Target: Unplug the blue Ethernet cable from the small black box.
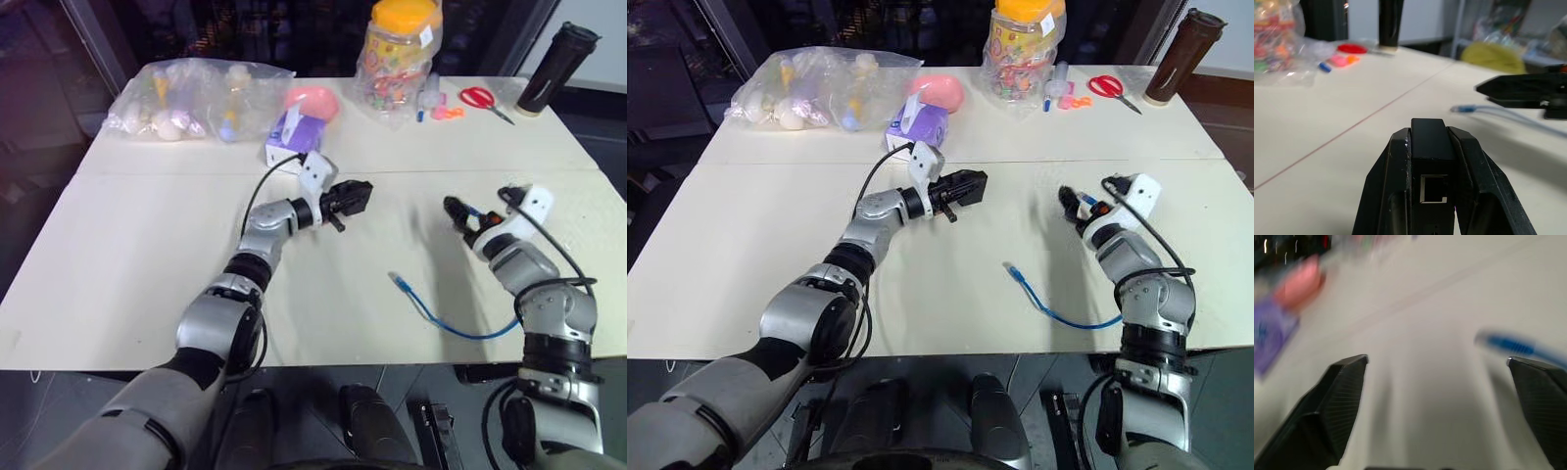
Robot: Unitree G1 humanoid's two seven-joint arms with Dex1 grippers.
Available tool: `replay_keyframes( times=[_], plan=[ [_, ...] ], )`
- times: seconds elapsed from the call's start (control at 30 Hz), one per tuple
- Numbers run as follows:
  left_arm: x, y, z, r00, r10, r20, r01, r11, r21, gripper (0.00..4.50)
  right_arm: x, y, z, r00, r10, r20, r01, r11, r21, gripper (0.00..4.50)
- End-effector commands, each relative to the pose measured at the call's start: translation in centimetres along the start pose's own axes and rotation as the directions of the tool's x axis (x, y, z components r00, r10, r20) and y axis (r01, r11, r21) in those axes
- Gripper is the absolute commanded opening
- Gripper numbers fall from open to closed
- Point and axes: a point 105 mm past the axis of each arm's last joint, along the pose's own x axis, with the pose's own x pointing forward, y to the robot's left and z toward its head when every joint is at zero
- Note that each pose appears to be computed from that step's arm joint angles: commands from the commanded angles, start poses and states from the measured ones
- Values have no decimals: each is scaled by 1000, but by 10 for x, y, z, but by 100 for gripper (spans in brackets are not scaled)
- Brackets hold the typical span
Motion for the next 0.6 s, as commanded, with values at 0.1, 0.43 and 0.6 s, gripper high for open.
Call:
replay_keyframes(
  times=[0.1,0.43,0.6],
  plan=[
    [3,-4,-2,1000,8,-7,-8,998,64,50,-25,33,6,991,127,40,-123,988,-96,445],
    [-5,-2,-18,998,7,-56,-5,999,42,345,-36,25,13,990,78,121,-69,995,-71,450],
    [-20,16,8,999,-39,-5,39,999,35,383,-47,30,11,982,133,131,-120,988,-100,450]
  ],
)
